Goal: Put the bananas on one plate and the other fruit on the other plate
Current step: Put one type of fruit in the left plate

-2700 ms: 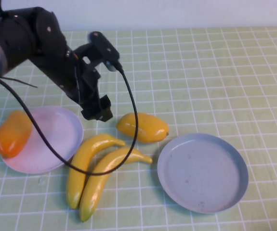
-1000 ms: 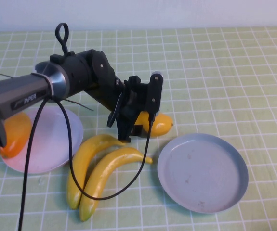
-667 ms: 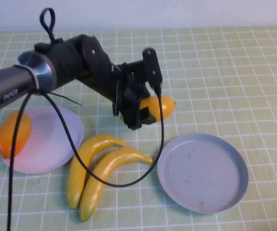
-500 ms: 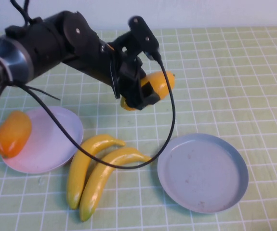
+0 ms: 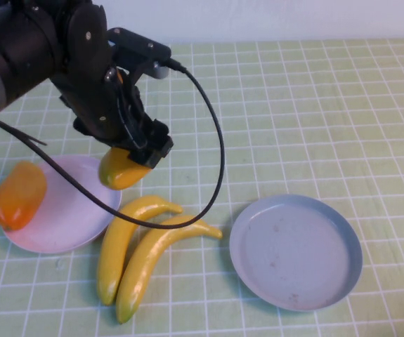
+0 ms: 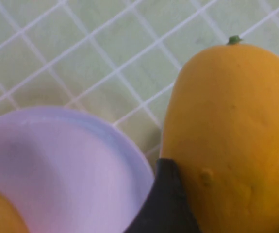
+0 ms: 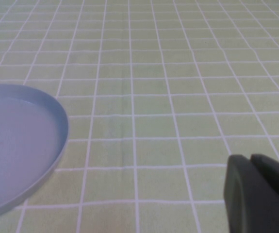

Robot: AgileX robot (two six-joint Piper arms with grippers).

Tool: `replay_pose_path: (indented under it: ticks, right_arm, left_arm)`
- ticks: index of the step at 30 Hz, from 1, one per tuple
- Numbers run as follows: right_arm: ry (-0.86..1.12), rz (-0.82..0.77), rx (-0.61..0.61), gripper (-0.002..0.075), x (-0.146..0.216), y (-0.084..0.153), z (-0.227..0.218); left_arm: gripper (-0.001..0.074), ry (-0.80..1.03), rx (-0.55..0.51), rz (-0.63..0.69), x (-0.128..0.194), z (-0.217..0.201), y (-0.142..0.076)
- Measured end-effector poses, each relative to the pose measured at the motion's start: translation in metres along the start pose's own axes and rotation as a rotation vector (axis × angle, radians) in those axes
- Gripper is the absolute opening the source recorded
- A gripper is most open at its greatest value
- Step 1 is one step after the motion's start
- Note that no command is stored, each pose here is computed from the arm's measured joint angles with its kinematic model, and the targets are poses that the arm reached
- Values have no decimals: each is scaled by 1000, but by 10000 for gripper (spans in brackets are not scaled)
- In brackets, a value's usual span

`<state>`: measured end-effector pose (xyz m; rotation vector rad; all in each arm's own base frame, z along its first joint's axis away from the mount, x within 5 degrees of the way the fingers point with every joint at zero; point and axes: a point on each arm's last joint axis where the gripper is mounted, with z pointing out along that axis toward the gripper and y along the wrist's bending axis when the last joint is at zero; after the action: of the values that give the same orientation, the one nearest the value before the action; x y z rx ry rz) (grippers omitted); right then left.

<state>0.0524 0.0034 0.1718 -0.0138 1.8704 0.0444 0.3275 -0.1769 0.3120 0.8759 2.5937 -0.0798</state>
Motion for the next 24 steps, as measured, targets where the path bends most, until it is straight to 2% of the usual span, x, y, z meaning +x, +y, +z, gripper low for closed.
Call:
replay_pose_path:
  ticks: [5, 13, 20, 24]
  right_arm:
    - [0, 0, 0, -16, 0, 0, 0]
    - [0, 0, 0, -15, 0, 0, 0]
    - [0, 0, 0, -15, 0, 0, 0]
    - [0, 0, 0, -15, 0, 0, 0]
  left_arm:
    - [497, 94, -78, -43, 9, -1, 7]
    - [497, 166, -100, -75, 20, 2, 11]
    - [497, 183, -124, -175, 58, 32, 35]
    - [497, 172, -136, -236, 64, 38, 44]
